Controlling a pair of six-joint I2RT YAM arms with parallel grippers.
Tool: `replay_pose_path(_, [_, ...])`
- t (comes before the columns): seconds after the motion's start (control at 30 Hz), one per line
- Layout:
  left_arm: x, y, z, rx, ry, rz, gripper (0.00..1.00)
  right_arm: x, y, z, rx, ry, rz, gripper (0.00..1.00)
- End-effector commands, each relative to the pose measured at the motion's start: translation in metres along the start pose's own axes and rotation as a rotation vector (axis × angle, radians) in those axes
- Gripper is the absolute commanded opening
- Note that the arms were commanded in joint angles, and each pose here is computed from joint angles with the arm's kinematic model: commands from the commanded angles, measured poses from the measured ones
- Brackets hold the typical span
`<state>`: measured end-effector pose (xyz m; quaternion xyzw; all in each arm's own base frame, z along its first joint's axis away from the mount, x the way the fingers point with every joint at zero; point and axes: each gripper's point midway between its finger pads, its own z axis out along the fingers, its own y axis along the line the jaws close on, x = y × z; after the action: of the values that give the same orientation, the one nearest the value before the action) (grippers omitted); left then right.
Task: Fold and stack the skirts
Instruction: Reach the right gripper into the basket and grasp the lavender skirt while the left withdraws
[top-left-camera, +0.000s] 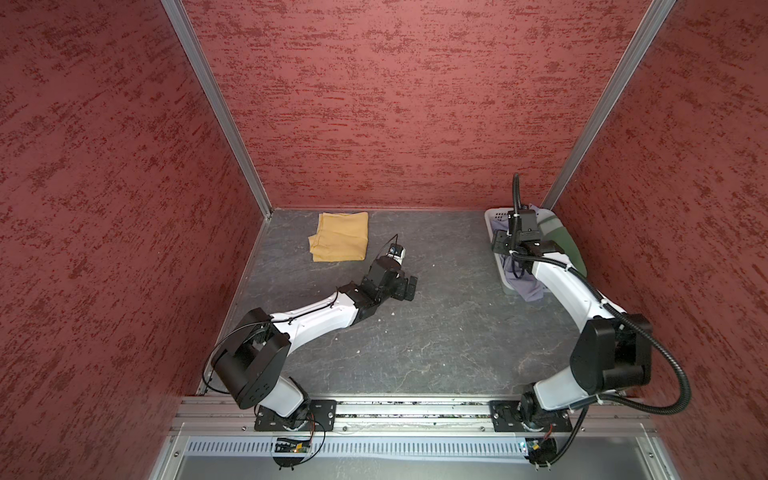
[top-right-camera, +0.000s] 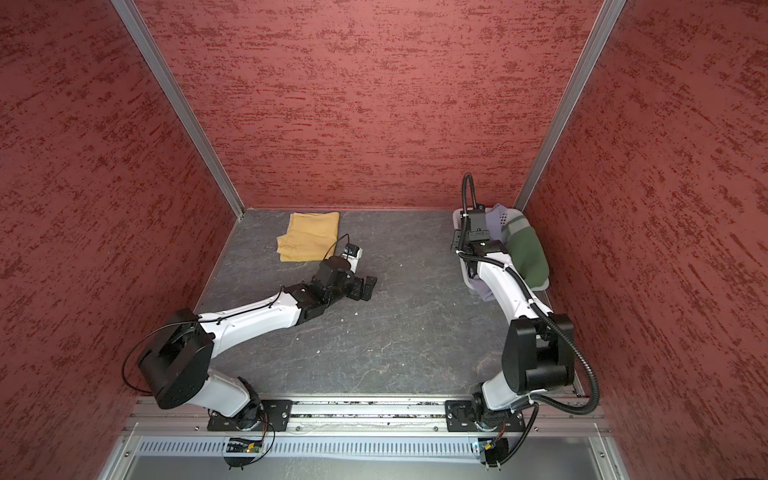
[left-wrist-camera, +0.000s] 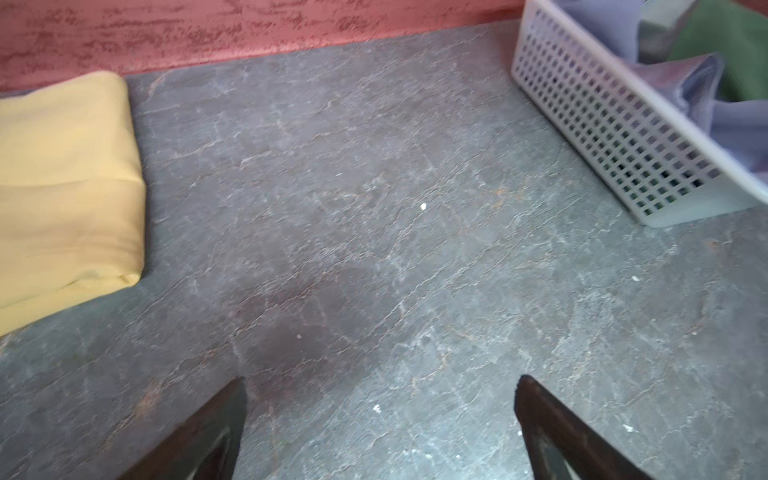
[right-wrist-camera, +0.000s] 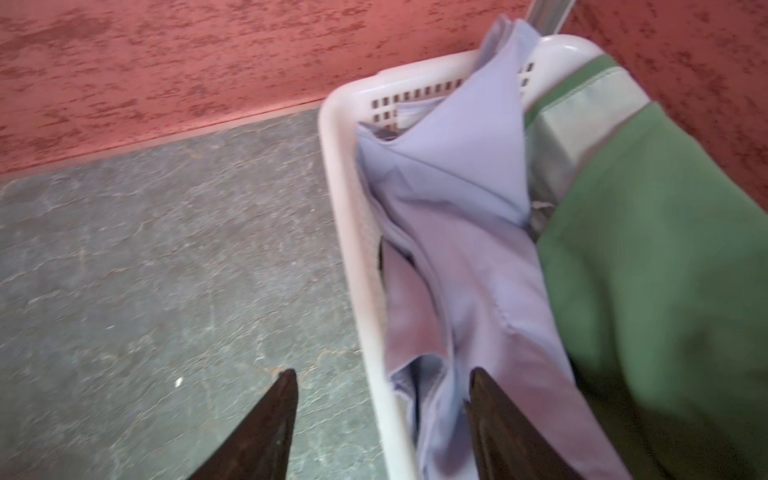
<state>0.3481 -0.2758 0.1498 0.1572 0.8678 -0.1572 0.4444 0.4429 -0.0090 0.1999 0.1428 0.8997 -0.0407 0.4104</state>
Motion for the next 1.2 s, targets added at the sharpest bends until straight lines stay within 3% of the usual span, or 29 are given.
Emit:
replay_pose_path(0.0, [-0.016,-0.003,0.001,-0.002,-0.051,0.003,0.99,0.001,-0.025,0.012,0.067,0.017,0.025,0.64])
replay_pose_path(0.4, [-0.016,-0.003,-0.003,0.010,-0.063,-0.026,0.99,0.014,-0.024,0.057,-0.049,0.077,0.176,0.54])
replay_pose_path(0.77, [-0.013,0.009,-0.009,0.000,-0.066,-0.055,0.99,0.022,-0.014,0.065,-0.107,0.109,0.215,0.42])
replay_pose_path(0.93, [-0.010,0.012,-0.008,0.006,-0.056,-0.065,0.99,0.031,-0.010,0.068,-0.126,0.135,0.218,0.25])
replay_pose_path(1.07, [-0.008,0.014,-0.008,0.003,-0.051,-0.070,0.99,0.035,-0.010,0.067,-0.125,0.153,0.213,0.00])
replay_pose_path(1.17, [-0.008,0.015,-0.008,0.003,-0.052,-0.071,0.99,0.029,-0.012,0.060,-0.123,0.134,0.208,0.00])
